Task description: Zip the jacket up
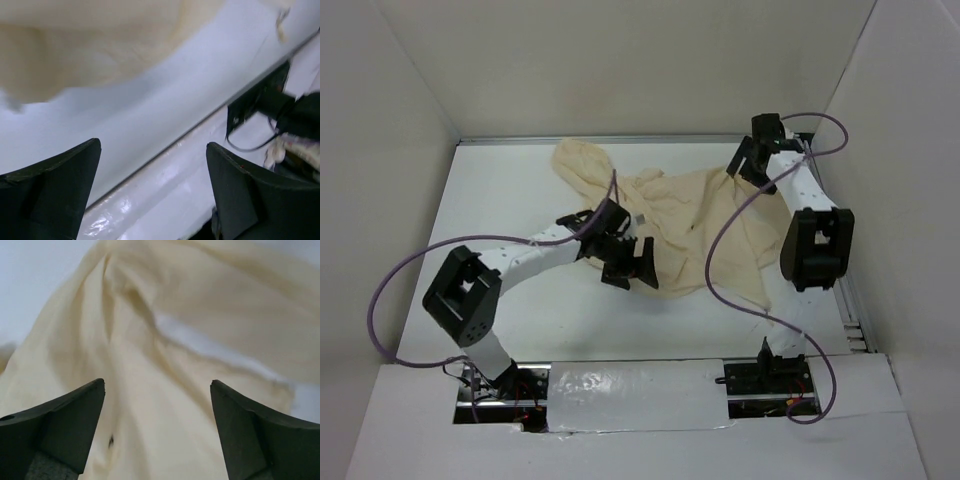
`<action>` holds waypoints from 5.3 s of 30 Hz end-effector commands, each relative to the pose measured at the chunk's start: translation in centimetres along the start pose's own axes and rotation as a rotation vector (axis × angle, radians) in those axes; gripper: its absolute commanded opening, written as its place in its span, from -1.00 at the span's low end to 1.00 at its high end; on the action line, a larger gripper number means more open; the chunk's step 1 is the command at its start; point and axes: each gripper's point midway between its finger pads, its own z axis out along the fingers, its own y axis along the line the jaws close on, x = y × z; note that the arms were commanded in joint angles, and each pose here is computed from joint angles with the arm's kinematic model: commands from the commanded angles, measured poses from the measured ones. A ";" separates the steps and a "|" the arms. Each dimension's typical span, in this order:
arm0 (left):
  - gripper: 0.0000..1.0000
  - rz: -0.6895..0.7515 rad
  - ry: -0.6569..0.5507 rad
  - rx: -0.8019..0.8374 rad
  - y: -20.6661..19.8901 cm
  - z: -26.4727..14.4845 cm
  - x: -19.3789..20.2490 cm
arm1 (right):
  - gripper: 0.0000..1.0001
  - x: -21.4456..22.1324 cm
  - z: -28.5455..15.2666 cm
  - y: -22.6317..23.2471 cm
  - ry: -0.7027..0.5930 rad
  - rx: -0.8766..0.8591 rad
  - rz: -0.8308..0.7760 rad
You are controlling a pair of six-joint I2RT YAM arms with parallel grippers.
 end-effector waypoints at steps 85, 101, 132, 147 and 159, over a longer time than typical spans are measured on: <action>0.98 -0.259 -0.643 0.013 8.7 -18.4 -6.2 | 0.84 28.5 -12.0 7.4 0.117 -0.253 -0.484; 0.99 -0.384 -0.284 -0.133 17.3 -5.2 -14.0 | 0.83 28.3 -5.3 12.1 0.202 -0.150 -0.444; 0.99 -1.014 -0.693 -0.352 31.6 -22.9 -9.3 | 0.99 16.6 -15.9 5.3 -0.035 -0.404 -0.104; 0.14 -1.019 -0.635 -0.325 38.1 -19.6 -12.3 | 0.99 16.2 -17.3 2.5 -0.057 -0.419 -0.041; -1.00 -0.764 -0.691 -0.398 31.7 -20.7 -14.6 | 0.99 16.1 -17.4 -1.1 -0.108 -0.366 0.008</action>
